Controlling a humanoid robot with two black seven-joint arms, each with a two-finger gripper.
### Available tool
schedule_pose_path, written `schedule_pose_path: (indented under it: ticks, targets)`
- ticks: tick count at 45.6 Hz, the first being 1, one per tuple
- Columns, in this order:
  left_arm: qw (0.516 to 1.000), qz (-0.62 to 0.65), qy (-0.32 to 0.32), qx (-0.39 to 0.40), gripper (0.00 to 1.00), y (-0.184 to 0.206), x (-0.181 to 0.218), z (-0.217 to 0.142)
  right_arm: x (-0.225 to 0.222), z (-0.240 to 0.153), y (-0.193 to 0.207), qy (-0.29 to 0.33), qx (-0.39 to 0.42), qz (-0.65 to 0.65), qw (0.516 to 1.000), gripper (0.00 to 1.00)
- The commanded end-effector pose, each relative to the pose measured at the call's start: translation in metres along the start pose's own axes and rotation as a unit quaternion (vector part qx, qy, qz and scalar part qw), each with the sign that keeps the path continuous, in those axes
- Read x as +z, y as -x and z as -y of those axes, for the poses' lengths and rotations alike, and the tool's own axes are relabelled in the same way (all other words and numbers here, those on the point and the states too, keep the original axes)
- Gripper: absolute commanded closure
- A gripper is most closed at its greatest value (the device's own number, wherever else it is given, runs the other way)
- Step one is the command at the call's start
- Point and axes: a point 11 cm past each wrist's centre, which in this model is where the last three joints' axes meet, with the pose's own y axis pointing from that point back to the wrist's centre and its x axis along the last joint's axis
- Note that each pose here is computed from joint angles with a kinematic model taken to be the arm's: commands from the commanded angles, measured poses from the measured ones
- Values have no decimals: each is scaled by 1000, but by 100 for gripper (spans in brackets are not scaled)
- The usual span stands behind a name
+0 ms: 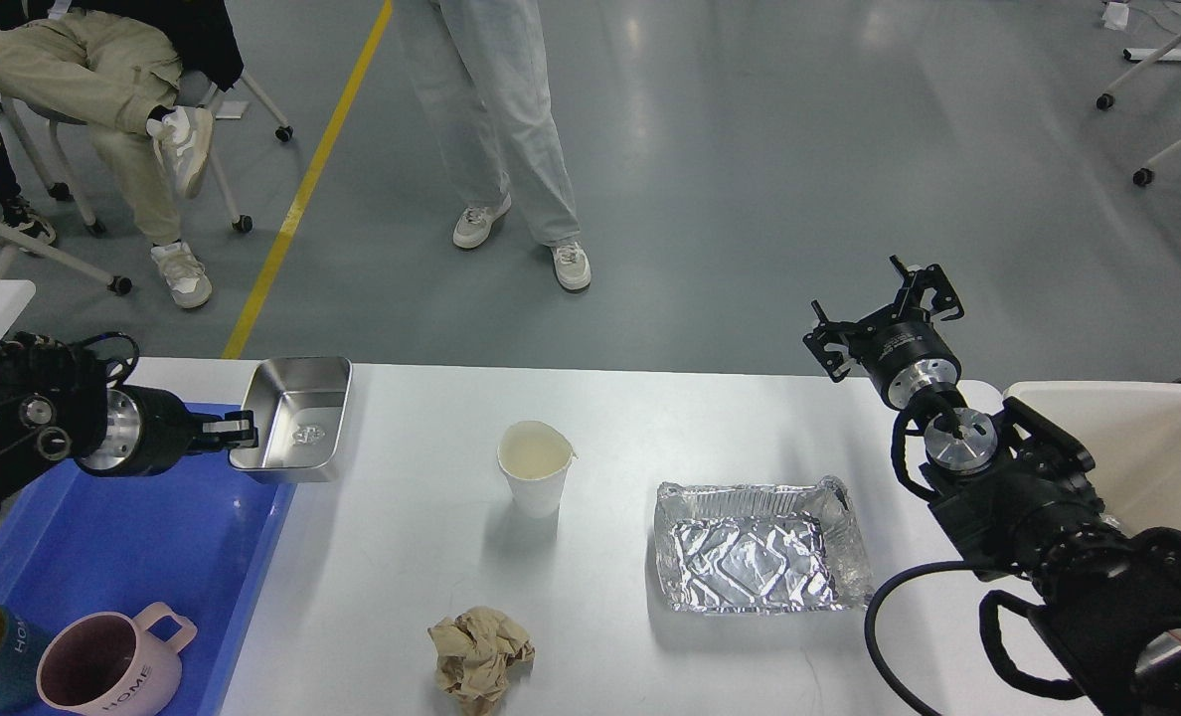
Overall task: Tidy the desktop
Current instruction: 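Lift the steel tray and carry it over the blue bin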
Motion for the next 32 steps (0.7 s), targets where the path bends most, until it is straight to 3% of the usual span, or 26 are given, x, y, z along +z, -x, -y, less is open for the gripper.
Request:
schedule_pose_path:
  ticks: [1, 13, 32]
  targets:
    - [1000, -10, -2, 10, 98, -8, -11, -21, 0, 1, 1, 0, -1, 0, 1000, 0]
    - [999, -19, -31, 20, 98, -7, -38, -41, -1, 1, 3, 0, -3, 0, 1000, 0]
    - [993, -84, -71, 31, 98, 61, -87, -18, -1, 0, 0, 0, 0, 0, 1000, 0]
